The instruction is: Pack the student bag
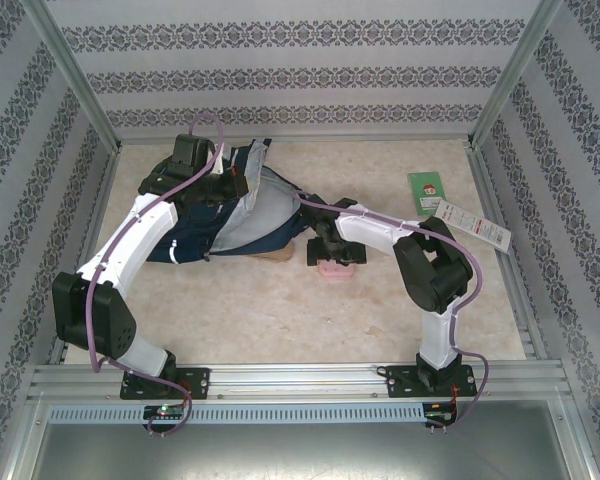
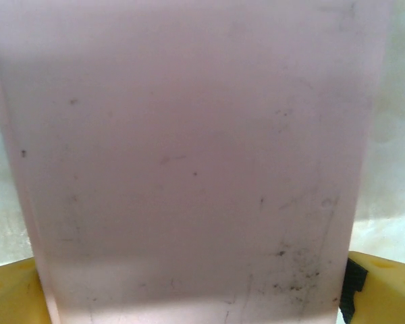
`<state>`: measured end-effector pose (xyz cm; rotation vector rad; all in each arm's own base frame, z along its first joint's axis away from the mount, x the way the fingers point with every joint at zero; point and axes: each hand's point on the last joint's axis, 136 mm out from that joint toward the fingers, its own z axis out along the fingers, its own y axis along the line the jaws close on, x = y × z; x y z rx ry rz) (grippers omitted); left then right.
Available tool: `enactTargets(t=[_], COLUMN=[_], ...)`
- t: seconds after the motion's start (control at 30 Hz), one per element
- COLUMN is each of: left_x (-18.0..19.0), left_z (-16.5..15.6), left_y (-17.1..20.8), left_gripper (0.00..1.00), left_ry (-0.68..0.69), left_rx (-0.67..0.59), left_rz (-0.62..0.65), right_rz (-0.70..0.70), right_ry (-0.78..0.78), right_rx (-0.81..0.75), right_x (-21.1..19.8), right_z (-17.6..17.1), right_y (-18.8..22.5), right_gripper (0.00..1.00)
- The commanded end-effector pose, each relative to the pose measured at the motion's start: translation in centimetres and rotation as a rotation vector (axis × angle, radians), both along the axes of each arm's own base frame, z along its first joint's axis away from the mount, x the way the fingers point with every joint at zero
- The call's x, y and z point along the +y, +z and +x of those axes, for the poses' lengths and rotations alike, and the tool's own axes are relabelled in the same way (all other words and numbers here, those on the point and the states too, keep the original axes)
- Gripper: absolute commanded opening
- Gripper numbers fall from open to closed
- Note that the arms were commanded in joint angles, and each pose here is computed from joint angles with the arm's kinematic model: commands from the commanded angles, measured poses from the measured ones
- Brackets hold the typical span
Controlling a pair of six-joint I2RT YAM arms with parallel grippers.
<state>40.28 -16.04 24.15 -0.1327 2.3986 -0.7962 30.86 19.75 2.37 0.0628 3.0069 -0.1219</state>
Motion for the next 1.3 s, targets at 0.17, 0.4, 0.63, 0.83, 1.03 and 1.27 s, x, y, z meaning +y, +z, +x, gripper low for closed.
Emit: enactTargets(t=[0.17,0.4,0.63,0.83,1.03,1.27], left_x=[0.1,0.1,-0.1,-0.5,-0.6,-0.3], left_z=[0.6,0.5,0.6,0.6,0.5,0.2], left_y=[2.2,2.8,3.7,4.2,5.9,6.9], left_gripper=[0.00,0.00,0.00,0.00,0.00,0.00], left_ry=[0.005,0.004,0.003,0.009,0.024,0.058], left_rx=[-0.070,-0.081,-0.097,-0.104,-0.146,-0.177], left_rz=[-0.043,-0.050,-0.075,-0.121,-0.170,-0.212], right_rz=[0.074,0.049,0.086,0.251,0.449,0.607], right_ry=[-0.046,-0.023,-0.002,0.047,0.059,-0.023], right_rx=[0.013,-0.082,-0.193,-0.281,-0.315,-0.248], right_x=[0.0,-0.3,0.5,5.2,11.4,16.9], right_z=[-0.5,0.4,1.3,2.8,5.6,9.1], right_y=[-0.8,1.9,7.1,11.9,14.7,13.2], right_gripper=[0.97,0.76,0.76,0.75,0.75,0.75])
